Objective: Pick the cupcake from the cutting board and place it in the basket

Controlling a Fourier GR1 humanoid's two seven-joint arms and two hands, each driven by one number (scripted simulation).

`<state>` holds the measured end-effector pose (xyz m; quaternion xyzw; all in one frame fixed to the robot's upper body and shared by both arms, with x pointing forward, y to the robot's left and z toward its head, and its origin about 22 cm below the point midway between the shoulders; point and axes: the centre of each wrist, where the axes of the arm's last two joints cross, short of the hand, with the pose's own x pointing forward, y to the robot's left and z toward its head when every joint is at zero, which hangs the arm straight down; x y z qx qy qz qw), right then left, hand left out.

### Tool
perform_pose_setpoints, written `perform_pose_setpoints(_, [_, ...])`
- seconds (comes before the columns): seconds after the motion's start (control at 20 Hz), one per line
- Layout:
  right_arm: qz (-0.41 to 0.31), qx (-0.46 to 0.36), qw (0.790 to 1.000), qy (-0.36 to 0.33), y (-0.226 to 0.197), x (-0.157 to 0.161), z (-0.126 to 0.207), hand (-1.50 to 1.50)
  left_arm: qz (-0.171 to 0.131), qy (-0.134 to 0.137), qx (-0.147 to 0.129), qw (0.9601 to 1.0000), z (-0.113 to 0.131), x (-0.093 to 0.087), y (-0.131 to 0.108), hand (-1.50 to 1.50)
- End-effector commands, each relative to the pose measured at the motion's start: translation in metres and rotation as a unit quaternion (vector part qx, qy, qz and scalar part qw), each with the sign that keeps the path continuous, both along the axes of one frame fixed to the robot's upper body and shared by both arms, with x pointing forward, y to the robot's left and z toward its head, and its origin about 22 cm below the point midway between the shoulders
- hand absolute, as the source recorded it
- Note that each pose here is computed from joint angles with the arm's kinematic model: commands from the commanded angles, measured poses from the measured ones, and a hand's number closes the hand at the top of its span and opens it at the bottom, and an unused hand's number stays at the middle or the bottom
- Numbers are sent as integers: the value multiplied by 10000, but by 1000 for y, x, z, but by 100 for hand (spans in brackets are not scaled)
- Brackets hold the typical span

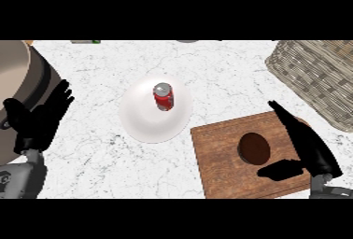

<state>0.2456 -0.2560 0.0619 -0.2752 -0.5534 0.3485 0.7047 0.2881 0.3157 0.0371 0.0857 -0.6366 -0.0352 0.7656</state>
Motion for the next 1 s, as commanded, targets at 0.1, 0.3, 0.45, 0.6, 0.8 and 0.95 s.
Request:
perform_pose_setpoints(0.1, [124,83,9999,-33,-6,-15,-15,-150,24,-9,-17,10000,-10,-16,0,0])
perform_pose_setpoints(0.3, [301,306,9991,-32,-14,-14,0,-150,-7,-10,-125,9999,3,-10,-4,0])
perform_pose_setpoints(0.45, [461,317,9984,-83,0,-14,7,-150,39,60,-45,10000,6,11,14,0])
perform_pose_setpoints(0.6, [459,397,9982,-26,-3,-10,-12,-150,-26,25,44,10000,7,16,-11,0])
perform_pose_setpoints(0.8, [331,51,9994,-36,17,-17,-20,-150,46,-24,39,10000,-7,17,8,0])
perform_pose_setpoints(0.95, [222,-119,9997,79,23,-28,-12,-150,43,29,54,10000,21,8,11,0])
